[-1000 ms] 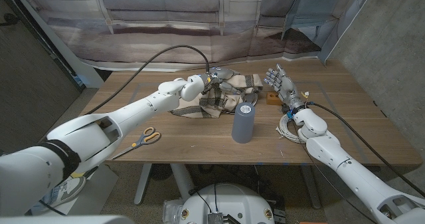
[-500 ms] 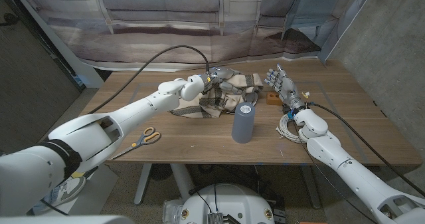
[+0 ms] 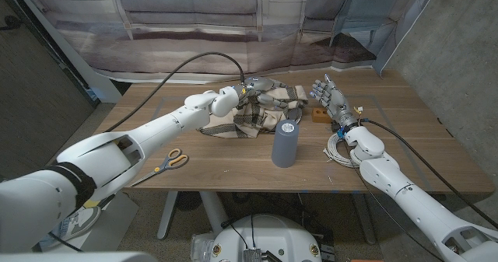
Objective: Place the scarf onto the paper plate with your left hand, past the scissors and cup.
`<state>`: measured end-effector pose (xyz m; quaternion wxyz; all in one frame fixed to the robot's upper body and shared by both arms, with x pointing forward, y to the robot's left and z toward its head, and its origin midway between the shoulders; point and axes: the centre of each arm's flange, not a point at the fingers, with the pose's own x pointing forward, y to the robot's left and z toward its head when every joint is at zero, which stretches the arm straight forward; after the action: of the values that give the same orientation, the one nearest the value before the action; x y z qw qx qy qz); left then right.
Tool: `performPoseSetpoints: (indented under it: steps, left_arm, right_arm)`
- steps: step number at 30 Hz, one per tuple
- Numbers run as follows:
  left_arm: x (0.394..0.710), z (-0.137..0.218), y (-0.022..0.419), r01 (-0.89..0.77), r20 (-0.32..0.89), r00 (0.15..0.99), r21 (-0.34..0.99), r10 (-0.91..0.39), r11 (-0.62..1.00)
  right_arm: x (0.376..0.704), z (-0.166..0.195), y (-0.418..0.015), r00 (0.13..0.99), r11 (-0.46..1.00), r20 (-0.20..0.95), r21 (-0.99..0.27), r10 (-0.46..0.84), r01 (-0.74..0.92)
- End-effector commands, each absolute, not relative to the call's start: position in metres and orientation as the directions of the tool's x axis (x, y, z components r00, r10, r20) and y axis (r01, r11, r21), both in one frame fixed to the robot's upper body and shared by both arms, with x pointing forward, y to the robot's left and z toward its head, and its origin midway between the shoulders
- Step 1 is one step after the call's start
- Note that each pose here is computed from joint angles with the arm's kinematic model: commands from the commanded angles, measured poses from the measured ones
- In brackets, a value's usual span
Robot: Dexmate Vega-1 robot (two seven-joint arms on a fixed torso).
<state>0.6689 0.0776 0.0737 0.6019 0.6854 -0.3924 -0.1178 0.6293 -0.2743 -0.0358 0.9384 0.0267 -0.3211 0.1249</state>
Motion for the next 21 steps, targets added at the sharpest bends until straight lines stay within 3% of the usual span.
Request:
performPoseSetpoints:
  steps: [1, 21]
  left_arm:
    - [0.6669, 0.0771, 0.0763, -0.385, 0.304, 0.671, 0.922, -0.676, 0.033]
    - [0.6583, 0.0857, 0.0823, -0.397, 0.347, 0.653, 0.914, -0.673, 0.086]
  right_arm:
    - [0.6299, -0.0353, -0.2742, 0.763, 0.968, 0.609, -0.031, 0.216, -0.25]
    - [0.6287, -0.0325, -0.2734, 0.758, 0.968, 0.615, -0.033, 0.215, -0.248]
